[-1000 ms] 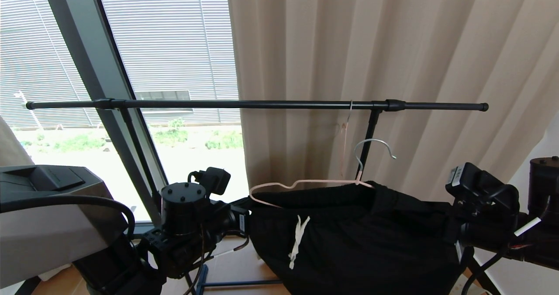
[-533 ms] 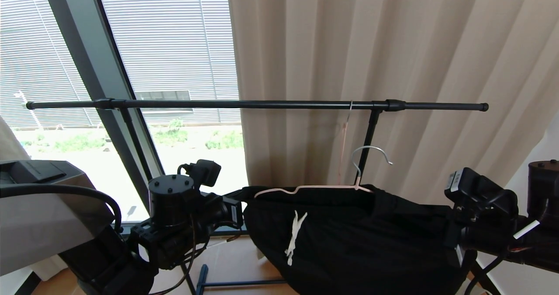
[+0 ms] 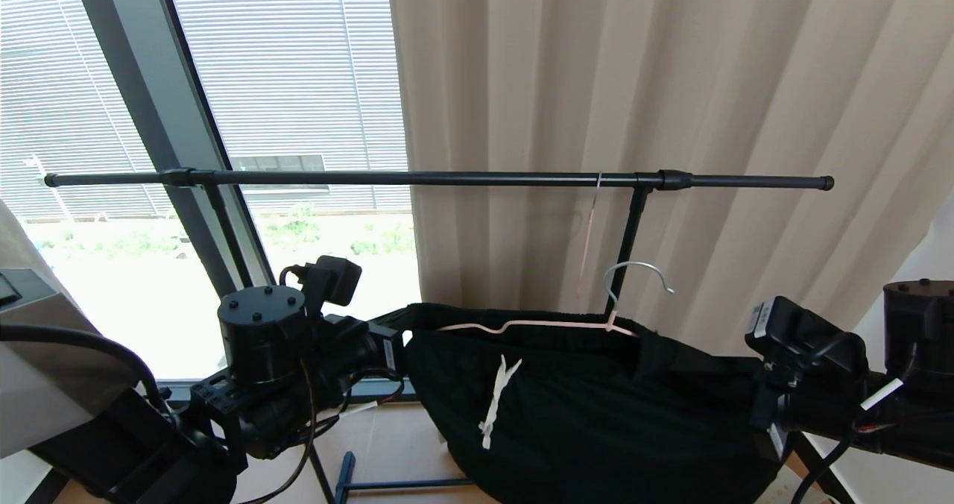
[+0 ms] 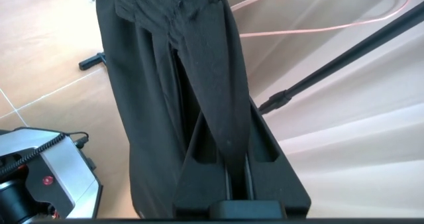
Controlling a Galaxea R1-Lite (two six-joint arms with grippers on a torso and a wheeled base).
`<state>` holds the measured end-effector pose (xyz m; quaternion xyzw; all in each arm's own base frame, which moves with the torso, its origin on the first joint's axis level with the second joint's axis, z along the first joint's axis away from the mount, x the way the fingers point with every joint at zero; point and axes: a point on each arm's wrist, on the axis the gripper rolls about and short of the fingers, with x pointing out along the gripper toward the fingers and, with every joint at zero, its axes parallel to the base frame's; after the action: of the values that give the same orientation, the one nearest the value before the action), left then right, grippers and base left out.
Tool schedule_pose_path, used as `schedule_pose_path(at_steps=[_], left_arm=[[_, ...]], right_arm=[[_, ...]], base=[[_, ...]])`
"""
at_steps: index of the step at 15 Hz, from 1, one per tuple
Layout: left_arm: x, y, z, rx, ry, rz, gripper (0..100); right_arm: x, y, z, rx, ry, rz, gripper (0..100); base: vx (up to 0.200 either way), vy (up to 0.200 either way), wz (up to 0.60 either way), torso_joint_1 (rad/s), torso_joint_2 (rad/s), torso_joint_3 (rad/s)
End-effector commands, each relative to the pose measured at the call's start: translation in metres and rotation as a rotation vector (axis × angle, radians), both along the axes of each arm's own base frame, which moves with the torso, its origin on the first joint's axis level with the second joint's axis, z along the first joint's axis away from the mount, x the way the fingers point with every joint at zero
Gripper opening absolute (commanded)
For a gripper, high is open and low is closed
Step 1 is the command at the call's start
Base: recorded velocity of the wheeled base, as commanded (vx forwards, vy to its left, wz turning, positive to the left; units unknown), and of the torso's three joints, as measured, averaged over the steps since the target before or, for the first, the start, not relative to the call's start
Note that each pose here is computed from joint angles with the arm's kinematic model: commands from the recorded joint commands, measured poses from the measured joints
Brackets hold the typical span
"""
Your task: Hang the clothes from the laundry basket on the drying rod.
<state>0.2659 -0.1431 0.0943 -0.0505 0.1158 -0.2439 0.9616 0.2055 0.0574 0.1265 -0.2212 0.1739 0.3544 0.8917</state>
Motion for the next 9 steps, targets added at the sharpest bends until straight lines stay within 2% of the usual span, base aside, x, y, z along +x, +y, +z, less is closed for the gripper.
schedule_pose_path(at_steps=[1, 5, 7, 9], left_arm=[[-0.01, -0.003, 0.012, -0.015, -0.03, -0.025, 0], [-0.016, -0.005, 0.016, -0.015, -0.036, -0.039, 0], [-0.013, -0.006, 0.018, 0.004, -0.031, -0.04, 0], [-0.003, -0.012, 0.038, 0.038, -0.027, -0.042, 0]], right_arm=[[0.003, 0.002, -0.006, -0.007, 0.026, 0.005, 0], [0.004, 0.006, -0.011, -0.015, 0.049, 0.021, 0], [0.006, 0.006, -0.009, -0.021, 0.038, 0.007, 0], [0.005, 0.006, -0.007, -0.02, 0.028, 0.004, 0]], base=[[0.0, 0.0, 0.0, 0.0, 0.0, 0.0], [0.0, 0.0, 0.0, 0.0, 0.0, 0.0], [0.0, 0.0, 0.0, 0.0, 0.0, 0.0], [0.0, 0.0, 0.0, 0.0, 0.0, 0.0]])
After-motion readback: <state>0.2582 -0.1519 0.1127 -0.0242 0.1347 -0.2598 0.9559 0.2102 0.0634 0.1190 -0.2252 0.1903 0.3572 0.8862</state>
